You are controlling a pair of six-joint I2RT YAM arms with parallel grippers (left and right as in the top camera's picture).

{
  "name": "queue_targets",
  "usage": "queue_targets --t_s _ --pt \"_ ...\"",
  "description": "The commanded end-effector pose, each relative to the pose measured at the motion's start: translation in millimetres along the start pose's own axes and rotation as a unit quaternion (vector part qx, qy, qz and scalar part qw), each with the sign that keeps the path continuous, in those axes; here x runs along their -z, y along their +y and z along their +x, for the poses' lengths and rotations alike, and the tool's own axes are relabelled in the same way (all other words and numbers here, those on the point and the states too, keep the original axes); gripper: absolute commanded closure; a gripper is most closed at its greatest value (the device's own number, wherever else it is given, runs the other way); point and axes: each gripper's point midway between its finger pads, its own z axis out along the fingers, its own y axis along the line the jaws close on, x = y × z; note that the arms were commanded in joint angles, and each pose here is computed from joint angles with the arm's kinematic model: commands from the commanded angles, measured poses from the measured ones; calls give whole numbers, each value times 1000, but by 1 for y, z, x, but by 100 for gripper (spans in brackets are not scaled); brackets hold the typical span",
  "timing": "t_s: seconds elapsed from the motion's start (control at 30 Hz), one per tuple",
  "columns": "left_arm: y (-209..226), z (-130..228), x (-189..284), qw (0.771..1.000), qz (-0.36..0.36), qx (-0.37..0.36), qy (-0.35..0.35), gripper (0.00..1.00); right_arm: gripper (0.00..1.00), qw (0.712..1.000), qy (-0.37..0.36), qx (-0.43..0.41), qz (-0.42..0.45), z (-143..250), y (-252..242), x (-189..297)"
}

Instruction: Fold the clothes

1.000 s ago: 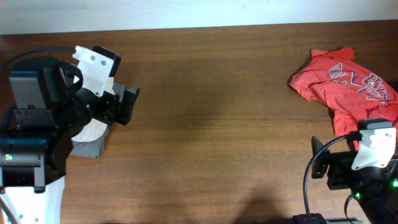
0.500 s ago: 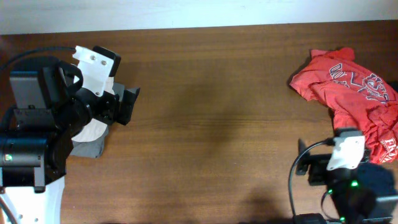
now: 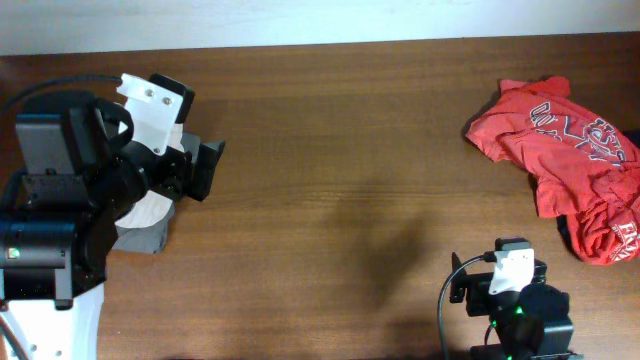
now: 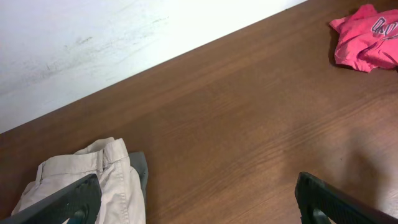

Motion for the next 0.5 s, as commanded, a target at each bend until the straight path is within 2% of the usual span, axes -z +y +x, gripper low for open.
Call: queue_targets --t_s 0.0,0.23,0.47 --pt "-1 -3 1 1000 2 -9 -5 1 1 1000 -16 -5 -9 6 4 -6" --pt "-1 -3 1 1000 2 -9 -5 1 1 1000 -4 -5 -9 25 5 -20" --pt "-1 -3 1 1000 2 -9 -5 1 1 1000 -17 -9 1 22 1 -18"
